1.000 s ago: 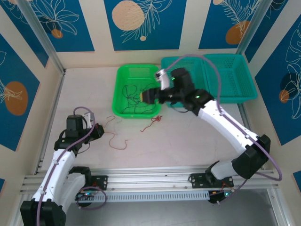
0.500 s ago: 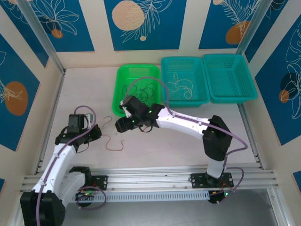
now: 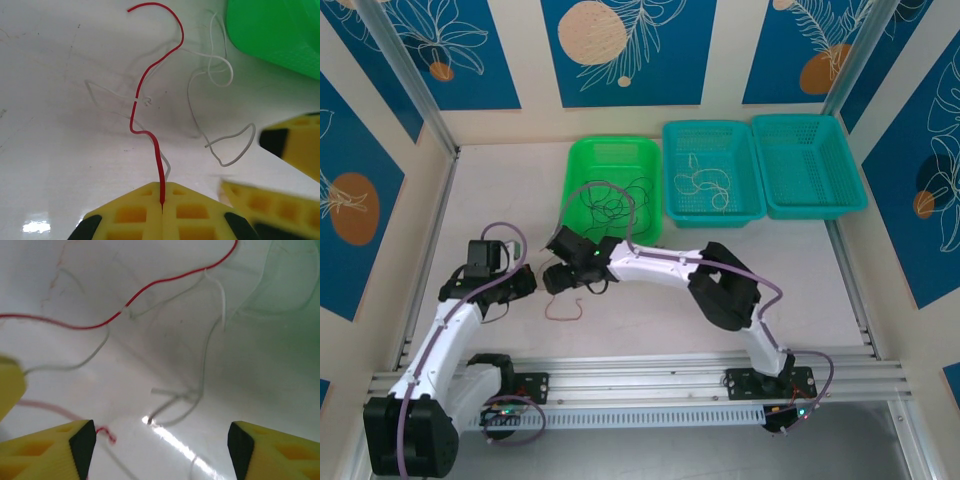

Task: Untangle the cables

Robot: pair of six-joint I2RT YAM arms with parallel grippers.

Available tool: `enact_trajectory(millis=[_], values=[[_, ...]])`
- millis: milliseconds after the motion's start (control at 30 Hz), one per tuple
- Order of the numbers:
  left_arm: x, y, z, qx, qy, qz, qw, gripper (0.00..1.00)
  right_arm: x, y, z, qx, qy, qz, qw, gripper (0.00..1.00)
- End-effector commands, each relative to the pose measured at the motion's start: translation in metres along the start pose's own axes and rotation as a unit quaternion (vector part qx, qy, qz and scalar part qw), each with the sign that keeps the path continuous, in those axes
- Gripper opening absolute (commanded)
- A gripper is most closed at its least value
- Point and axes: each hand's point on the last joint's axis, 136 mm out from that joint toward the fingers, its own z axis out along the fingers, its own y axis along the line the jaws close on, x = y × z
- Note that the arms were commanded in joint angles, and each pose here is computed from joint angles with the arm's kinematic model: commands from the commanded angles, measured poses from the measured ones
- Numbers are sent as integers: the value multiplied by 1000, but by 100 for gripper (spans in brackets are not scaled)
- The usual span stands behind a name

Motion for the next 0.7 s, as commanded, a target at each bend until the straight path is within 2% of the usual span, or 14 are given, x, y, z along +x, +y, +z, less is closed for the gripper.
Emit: enact_trajectory(millis=[0, 33, 67, 100, 133, 233, 433, 667], values=[[1, 2, -1, -11, 7, 11, 1000, 0, -16, 0, 9, 12, -27, 24, 999, 58], [1, 3, 0, -13, 8, 11, 1000, 0, -16, 0, 11, 10, -29, 18, 999, 48], [2, 4, 0, -15, 10, 10, 1000, 0, -17, -1, 10, 11, -28, 14, 999, 32], [2, 5, 0, -18, 10, 11, 1000, 0, -17, -3, 7, 15, -24, 13, 1000, 10], [2, 6, 0, -22, 9, 11, 1000, 0, -17, -7, 1, 20, -23, 15, 999, 0], [1, 13, -1, -41, 9, 10, 999, 0, -16, -18, -30, 33, -37, 12, 999, 0], [5, 22, 3, -66, 22, 2, 998, 0, 0, -50, -119, 44, -91, 6, 995, 0], [10, 36, 11, -96, 38, -3, 995, 0, 22, -110, -222, 127, -154, 41, 979, 0]])
